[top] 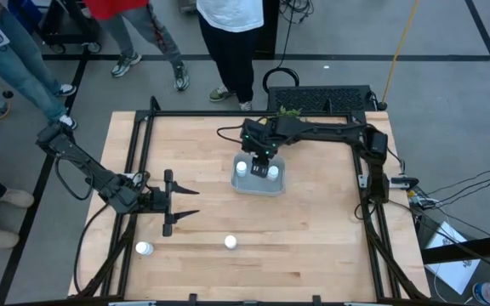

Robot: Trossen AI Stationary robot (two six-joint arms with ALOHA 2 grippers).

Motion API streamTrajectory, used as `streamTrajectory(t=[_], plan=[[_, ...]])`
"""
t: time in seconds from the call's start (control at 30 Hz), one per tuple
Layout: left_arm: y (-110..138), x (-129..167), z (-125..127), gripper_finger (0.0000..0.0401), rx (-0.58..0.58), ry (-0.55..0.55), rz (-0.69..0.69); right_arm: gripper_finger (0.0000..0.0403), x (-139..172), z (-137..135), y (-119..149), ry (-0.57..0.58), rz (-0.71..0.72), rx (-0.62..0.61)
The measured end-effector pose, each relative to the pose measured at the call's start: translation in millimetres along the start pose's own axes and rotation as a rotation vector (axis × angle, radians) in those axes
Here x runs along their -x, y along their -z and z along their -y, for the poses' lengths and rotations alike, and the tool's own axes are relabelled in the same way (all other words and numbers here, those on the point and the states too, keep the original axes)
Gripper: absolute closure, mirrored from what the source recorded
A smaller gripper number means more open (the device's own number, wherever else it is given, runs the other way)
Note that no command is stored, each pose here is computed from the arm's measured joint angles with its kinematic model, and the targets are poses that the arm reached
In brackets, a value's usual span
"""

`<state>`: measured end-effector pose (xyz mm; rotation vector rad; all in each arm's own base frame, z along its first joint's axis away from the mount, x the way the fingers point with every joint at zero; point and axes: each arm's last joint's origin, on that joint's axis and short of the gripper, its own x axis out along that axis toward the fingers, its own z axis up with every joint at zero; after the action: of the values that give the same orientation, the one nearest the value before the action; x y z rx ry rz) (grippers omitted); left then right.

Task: Pick and place pill bottles into a basket
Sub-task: Put the white medicine bottle into the bin

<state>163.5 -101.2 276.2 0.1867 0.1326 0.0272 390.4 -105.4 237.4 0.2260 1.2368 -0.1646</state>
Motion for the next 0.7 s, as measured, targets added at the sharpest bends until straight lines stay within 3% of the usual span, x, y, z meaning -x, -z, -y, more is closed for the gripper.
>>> streamTrajectory(t=[0.37,0.7], plan=[[0,0,0,0.0162,0.003,0.000,-0.001,0.0252,-14,7,-2,-0.046,0.010,-0.007],[0,0,0,0.0162,0.007,0.000,-0.001,0.0252,-36,12,14,-0.044,-0.033,-0.029]])
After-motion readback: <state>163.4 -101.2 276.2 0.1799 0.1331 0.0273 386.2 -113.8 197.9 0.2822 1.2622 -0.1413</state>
